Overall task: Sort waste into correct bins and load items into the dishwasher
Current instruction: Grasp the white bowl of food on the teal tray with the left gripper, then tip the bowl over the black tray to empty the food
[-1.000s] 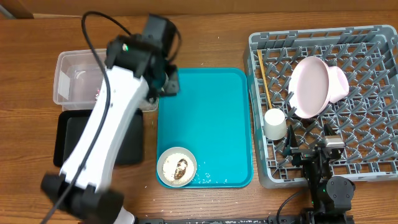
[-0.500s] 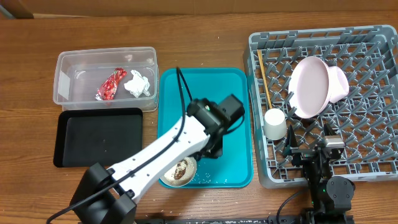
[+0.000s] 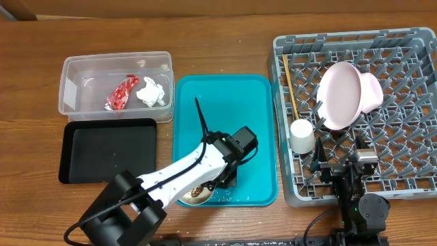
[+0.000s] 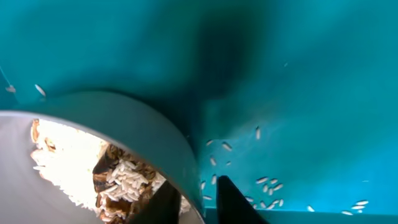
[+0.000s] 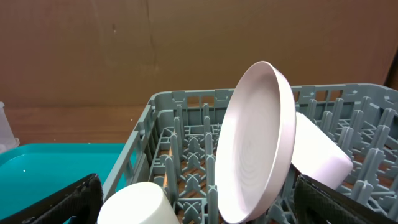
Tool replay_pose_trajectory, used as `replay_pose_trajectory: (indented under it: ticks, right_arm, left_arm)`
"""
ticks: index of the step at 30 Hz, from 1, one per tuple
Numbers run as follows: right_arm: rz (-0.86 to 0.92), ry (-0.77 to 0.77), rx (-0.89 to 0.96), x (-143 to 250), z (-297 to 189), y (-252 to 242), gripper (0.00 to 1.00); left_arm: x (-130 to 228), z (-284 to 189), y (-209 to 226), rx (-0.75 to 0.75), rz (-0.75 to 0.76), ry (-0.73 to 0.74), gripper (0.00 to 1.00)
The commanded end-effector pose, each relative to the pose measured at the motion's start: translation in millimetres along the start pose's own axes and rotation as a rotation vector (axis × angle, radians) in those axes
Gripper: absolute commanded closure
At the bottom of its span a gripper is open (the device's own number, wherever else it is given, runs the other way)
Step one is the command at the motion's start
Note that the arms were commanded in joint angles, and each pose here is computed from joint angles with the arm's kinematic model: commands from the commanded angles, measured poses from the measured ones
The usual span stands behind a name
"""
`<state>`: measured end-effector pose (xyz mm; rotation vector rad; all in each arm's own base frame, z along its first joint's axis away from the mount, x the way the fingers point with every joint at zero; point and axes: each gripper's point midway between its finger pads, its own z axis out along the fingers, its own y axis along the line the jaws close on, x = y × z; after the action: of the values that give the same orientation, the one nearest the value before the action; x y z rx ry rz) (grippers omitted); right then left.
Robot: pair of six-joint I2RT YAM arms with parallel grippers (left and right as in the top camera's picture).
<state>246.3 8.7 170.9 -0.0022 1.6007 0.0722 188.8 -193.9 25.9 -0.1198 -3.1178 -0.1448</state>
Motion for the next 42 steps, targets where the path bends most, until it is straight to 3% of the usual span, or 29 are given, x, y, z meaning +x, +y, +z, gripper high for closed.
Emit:
replay_pose_trajectory:
  ticks: [1, 8, 14, 23, 28, 32, 42]
  right_arm:
    - [-0.001, -0.005, 0.008, 1, 0, -2, 0.00]
    - [-0.001, -0.005, 0.008, 1, 0, -2, 0.00]
    - [-0.001, -0.005, 0.008, 1, 0, -2, 0.00]
    - [-0.001, -0.005, 0.008, 1, 0, -2, 0.00]
    - [-0.001, -0.005, 0.008, 1, 0, -2, 0.00]
    - [-0.001, -0.005, 0.008, 1, 0, -2, 0.00]
    - [-0.001, -0.005, 0.008, 1, 0, -2, 0.00]
  left_arm:
    - [-2, 3, -1, -0.006, 0.031, -0.009, 0.96]
    - [-13, -12, 2, -0.009, 0.032, -0.040, 0.96]
    - [-33, -69, 8, 0.063, -0.008, -0.107, 0.96]
    - [-65, -132, 74, 0.365, -0.164, -0.212, 0.96]
    - [-81, -145, 115, 0.664, -0.190, -0.240, 0.96]
    - [-86, -150, 150, 0.862, -0.182, -0.348, 0.96]
    - [-84, -127, 211, 1.162, -0.247, -0.673, 0.96]
